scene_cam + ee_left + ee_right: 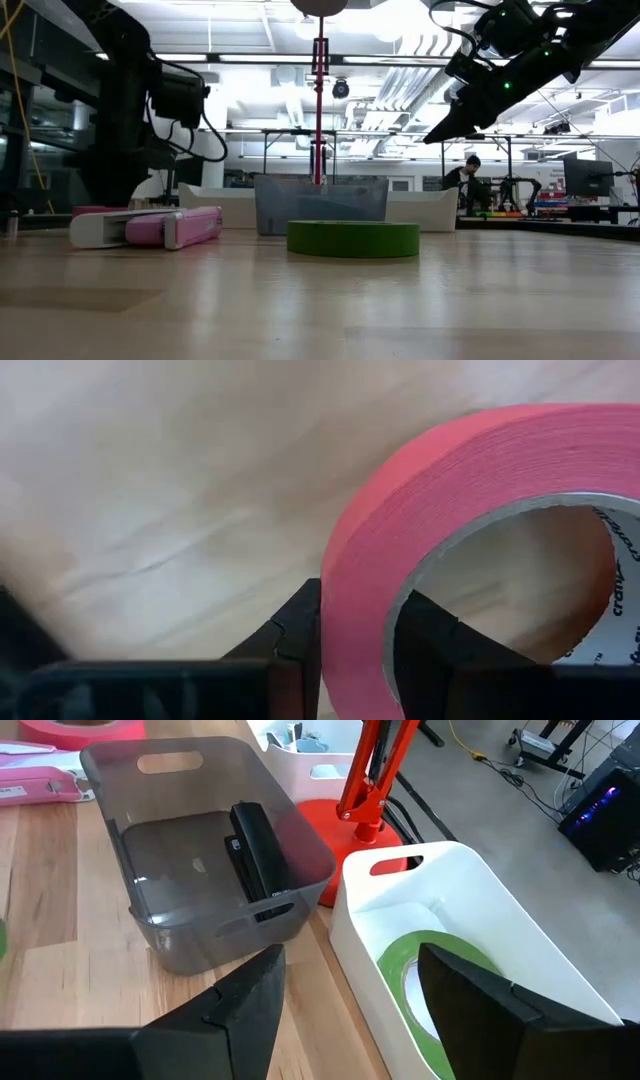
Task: Pick and place Stapler, Stapler remover, tape
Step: Put the pink tape into the right white bin
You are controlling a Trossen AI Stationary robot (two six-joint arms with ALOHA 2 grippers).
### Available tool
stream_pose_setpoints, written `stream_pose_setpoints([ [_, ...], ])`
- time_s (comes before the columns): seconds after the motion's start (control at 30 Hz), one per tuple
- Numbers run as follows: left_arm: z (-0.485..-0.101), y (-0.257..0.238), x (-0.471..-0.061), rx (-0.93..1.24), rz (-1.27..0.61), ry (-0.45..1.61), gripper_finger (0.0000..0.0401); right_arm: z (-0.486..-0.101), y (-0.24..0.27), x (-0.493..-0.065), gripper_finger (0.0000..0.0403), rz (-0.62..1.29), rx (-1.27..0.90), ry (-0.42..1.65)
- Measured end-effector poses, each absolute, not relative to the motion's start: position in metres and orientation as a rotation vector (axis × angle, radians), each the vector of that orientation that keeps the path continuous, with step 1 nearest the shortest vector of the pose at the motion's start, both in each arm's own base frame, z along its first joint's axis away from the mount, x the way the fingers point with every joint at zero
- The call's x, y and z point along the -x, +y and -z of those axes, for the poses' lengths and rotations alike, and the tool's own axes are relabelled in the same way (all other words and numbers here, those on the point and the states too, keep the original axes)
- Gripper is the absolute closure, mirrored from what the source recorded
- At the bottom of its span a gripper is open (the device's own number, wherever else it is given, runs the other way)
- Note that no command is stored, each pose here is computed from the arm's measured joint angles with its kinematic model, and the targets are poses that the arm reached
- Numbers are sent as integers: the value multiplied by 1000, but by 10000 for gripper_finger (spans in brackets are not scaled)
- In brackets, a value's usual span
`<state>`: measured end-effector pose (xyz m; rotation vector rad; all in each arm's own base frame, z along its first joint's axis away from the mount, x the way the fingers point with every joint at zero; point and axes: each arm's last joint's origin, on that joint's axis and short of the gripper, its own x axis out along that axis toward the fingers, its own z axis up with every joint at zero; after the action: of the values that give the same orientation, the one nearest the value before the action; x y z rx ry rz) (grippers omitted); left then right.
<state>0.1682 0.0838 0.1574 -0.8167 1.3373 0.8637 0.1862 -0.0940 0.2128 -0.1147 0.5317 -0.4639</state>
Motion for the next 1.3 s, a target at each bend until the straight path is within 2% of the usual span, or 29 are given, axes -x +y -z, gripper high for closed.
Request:
stream_pose_setpoints([
  [0.4,-178,91,-178,715,-879,1308,320,-213,-93,-187,183,440,101,524],
  [0.67,-208,100,-192,624,-864,1232,320,-214,-92,-188,183,376,88,503],
  [0.97,-241,99,-211,493,-814,1130,320,-220,-88,-192,183,197,53,400],
  [1.17,-262,85,-232,362,-755,999,320,-223,-89,-198,183,177,61,335],
  [1.3,-275,76,-251,248,-686,825,320,-217,-88,-207,183,153,68,337],
])
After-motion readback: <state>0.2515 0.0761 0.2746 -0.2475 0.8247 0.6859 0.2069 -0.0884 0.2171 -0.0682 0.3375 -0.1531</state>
